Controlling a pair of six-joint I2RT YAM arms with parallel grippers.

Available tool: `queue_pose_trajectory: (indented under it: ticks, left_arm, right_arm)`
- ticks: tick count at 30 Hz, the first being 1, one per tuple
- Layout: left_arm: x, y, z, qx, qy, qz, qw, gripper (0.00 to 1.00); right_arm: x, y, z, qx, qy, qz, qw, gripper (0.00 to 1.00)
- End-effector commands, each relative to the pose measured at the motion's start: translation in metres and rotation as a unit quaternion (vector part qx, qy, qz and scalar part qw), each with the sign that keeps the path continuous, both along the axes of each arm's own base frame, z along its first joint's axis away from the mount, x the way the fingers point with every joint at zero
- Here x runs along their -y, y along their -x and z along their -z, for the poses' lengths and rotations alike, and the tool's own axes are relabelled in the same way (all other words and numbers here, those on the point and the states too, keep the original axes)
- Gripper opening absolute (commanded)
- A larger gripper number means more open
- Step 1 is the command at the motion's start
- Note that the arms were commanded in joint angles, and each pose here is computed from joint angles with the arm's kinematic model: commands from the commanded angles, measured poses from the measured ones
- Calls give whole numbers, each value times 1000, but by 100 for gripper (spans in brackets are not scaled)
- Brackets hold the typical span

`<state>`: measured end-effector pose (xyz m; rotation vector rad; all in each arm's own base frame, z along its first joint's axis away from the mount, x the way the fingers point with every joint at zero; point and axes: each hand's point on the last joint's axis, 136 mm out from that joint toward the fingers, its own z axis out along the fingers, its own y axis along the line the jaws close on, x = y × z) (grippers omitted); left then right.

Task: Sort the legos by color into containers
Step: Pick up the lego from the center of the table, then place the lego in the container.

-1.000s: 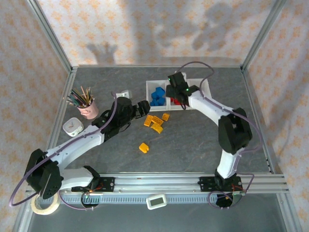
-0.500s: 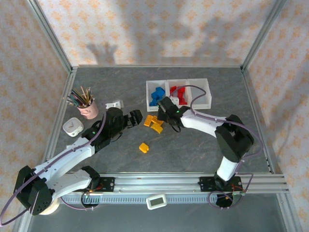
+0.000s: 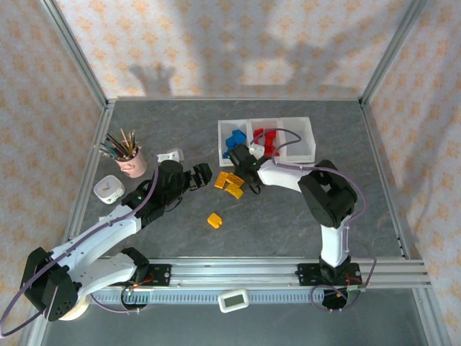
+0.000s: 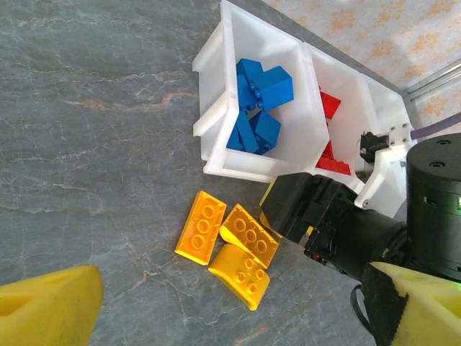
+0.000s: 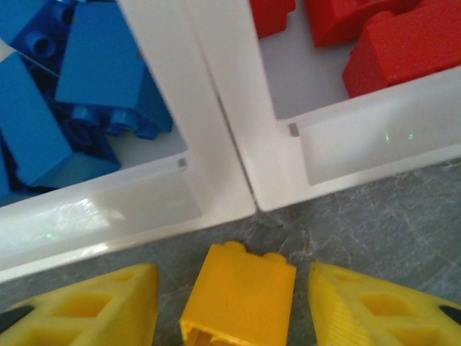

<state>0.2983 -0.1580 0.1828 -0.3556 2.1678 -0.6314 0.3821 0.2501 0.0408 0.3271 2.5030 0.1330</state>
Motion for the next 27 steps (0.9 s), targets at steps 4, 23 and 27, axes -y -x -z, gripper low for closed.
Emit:
queue_pose_trajectory:
  ticks: [4, 23, 27]
  left_arm:
    - [-6, 0, 6, -8, -3, -9, 1000, 94]
    - [35, -25, -11, 0, 29, 52, 998, 94]
    - [44, -38, -15, 6, 34, 54, 998, 94]
  right_arm:
    - [13, -2, 5, 11, 9, 23, 1000, 45]
    - [134, -9, -111, 109, 32, 75, 991, 32]
    - [172, -48, -115, 103, 58, 105, 987, 30]
